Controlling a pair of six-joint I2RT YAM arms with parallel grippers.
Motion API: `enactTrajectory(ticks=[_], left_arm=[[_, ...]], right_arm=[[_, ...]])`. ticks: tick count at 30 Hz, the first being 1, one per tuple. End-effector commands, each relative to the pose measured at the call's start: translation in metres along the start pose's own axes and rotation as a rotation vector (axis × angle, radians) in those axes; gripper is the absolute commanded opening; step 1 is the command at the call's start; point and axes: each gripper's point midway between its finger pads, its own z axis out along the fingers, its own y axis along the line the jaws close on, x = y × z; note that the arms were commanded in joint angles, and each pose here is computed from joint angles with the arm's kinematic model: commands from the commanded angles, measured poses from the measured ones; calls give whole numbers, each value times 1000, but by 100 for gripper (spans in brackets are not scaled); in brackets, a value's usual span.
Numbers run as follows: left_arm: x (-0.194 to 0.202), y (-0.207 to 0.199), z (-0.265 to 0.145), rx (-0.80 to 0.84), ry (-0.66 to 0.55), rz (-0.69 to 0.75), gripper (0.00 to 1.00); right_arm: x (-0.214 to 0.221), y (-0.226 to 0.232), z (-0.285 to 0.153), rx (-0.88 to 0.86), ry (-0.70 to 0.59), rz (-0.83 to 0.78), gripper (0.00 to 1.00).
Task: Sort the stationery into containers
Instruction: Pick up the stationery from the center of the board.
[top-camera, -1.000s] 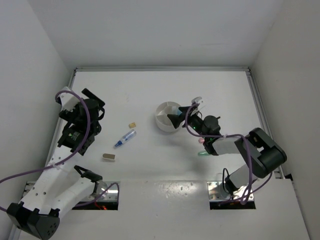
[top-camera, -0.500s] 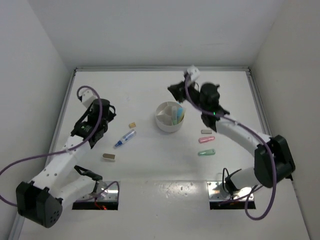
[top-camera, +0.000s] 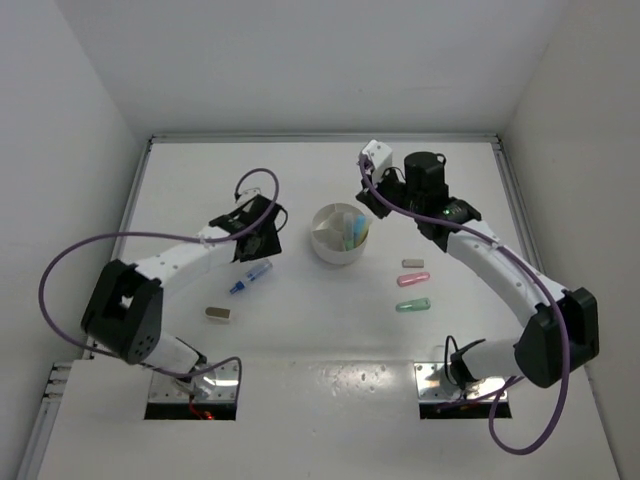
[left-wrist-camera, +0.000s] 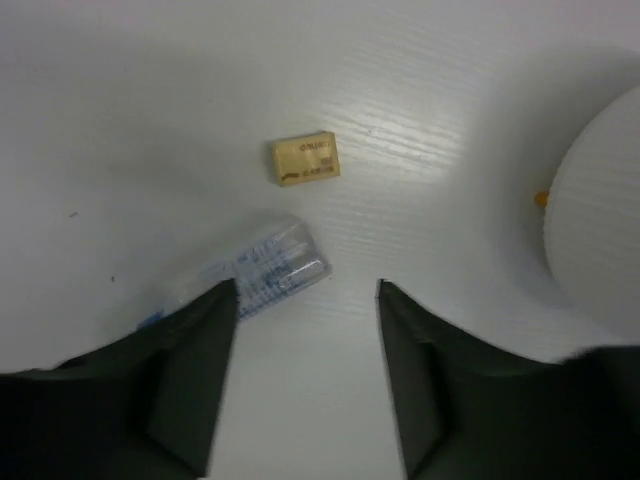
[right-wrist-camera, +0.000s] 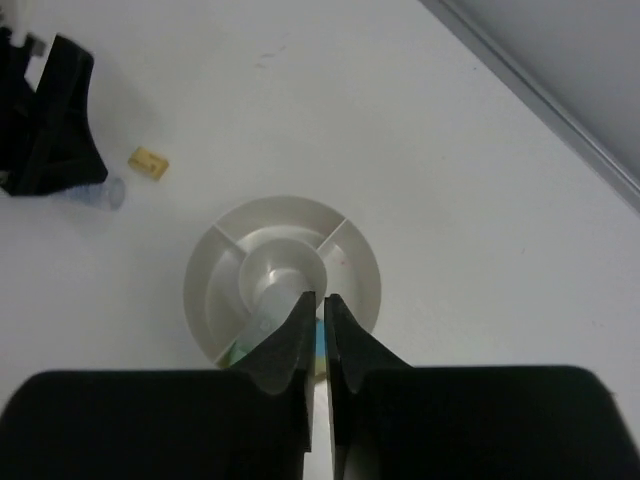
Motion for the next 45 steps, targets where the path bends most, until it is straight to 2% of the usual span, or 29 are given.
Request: enactTrajectory(ticks=[1,2,3,4,6,7,8,9,10,12,16,18,19,22,23,24,25,26,27,28,29,31,34,35,37,40,45], left_arm=[[2,-3,-5,-66,55,191,57],[-3,1,-1,-122,47,207,47],[-10,15,0,-176,29,200,25],[-10,20,1,-186,44,189,21],[-10,16,-4,-115,74,142,21],[-15,17,-7,-111,62,129,30],[-17,15,-11,-94,56,132,44],[-19,15,-17,-74,46,124,62],[-17,17,-19,-74,46,124,86],[-8,20,-22,-70,80,131,96],[3,34,-19,-85,122,118,98],[7,33,-20,-82,138,109,90],[10,36,-22,-90,146,93,72],[36,42,-28,-76,268,-47,32],[40,43,-30,-63,294,-103,32],[41,33,-32,-25,288,-212,36],[47,26,-44,48,292,-279,45],[43,23,-49,73,264,-350,69],[42,17,-57,102,248,-419,79],[46,16,-61,82,230,-565,87],[38,12,-75,121,146,-612,99],[34,20,-76,99,74,-793,100],[41,7,-80,160,54,-942,100],[41,9,-76,136,30,-953,100],[57,8,-61,63,55,-939,100],[65,1,-56,45,61,-1017,100],[58,22,-45,-7,-72,-1134,100]], right_arm=[[9,11,-10,-80,33,-33,5],[4,9,-10,-77,24,-46,1],[4,9,-10,-77,23,-46,0],[2,6,-14,-64,11,-48,0],[1,5,-16,-52,5,-40,0],[1,5,-16,-52,5,-40,1],[-4,5,-18,-47,-11,-36,3],[-4,5,-18,-47,-11,-36,6],[-4,5,-18,-47,-11,-36,6],[-1,1,-21,-30,-7,-23,9],[-3,1,-20,-28,-15,-17,11],[-3,1,-20,-28,-15,-17,11],[-4,2,-20,-36,-18,-17,11],[-6,-1,-23,-25,-25,-17,11],[-2,0,-23,-28,-17,-14,11],[-4,0,-25,-25,-25,-17,11],[-4,0,-25,-25,-25,-17,11],[-4,0,-25,-25,-25,-17,11],[-4,0,-25,-25,-25,-17,11],[-4,0,-25,-25,-25,-8,11],[-5,2,-25,-34,-27,-8,11],[-7,1,-25,-31,-37,-12,11],[-8,3,-25,-43,-40,-12,11],[-8,3,-25,-43,-41,-12,11],[-5,8,-24,-65,-38,2,11],[-5,8,-24,-65,-38,2,11],[-8,6,-29,-60,-55,-2,11]])
